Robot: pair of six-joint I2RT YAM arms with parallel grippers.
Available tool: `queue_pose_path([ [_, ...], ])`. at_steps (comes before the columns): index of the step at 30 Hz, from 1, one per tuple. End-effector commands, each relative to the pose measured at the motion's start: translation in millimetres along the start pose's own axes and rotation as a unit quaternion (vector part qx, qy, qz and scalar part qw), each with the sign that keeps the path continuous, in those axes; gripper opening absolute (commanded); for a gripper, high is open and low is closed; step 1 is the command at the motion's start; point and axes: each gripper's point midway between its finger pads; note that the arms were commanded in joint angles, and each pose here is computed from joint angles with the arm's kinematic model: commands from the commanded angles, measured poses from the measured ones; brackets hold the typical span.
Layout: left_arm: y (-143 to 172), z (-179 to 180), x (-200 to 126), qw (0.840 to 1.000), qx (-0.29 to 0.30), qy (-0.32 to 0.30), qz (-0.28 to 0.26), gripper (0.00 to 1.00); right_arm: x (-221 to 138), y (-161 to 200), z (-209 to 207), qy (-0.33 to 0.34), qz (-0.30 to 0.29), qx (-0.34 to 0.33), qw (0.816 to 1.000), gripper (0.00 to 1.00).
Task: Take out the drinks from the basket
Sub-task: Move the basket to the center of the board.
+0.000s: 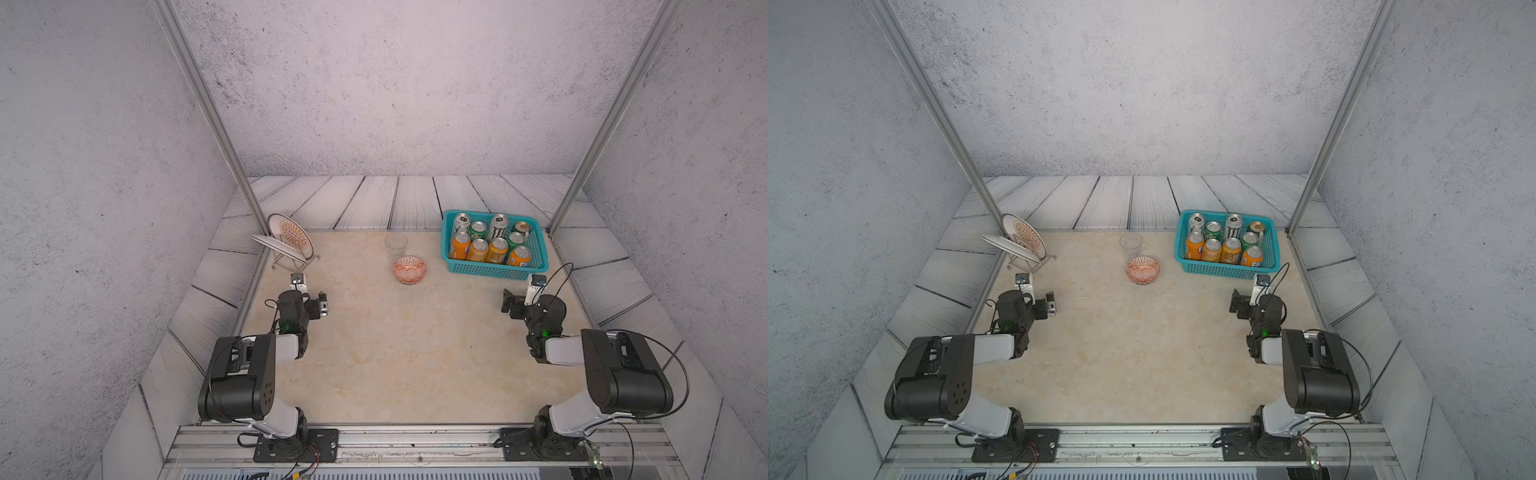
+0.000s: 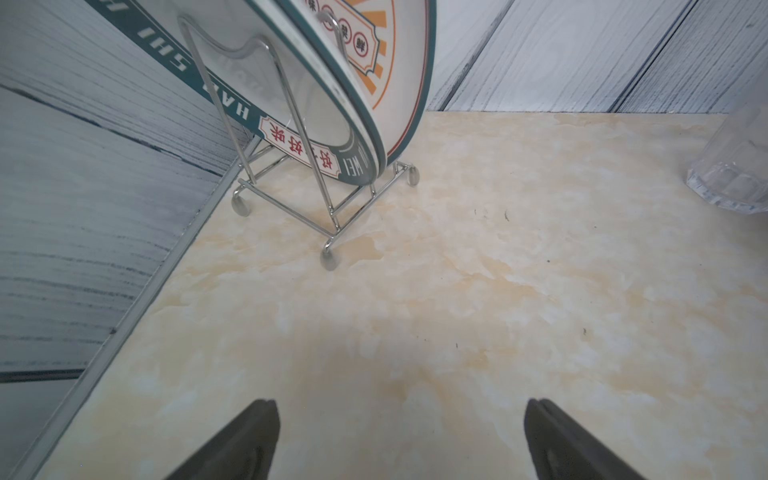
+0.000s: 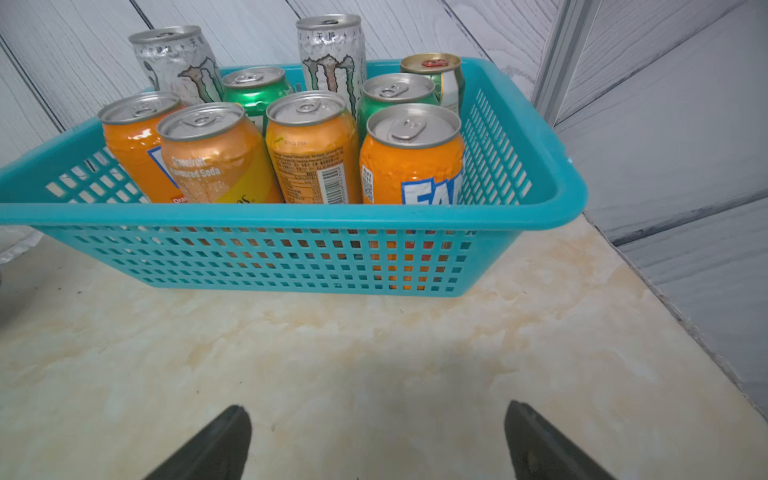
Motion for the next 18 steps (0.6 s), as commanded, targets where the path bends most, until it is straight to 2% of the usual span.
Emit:
queue_pose_path([
  [1,-8,-2,1,1.000,0.006,0.005,-0.009,0.99,3,-1,1,-0.001,-0.001,0.001,1.000,0.99],
  [11,-9,1,0,1.000,0.001,-0.002,-0.012,0.99,1,-1,0,0.000,-0.009,0.005,1.000,1.00],
  [15,-16,28,-19,0.997,-0.035,-0.072,-0.006,0.99,-17,-9,-13,0.033,-0.055,0.025,0.998,0.99],
  [18,-25,35,-38,0.995,-0.054,-0.084,-0.006,0.99,-33,-18,-22,0.058,-0.094,0.039,0.993,1.00],
])
Point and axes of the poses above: each gripper's point midway between its finger pads, its own x axis out along the fingers, its own z axis along the line the jaws close on, y = z × x, and after that the axes turned 13 degrees about x, right-handed
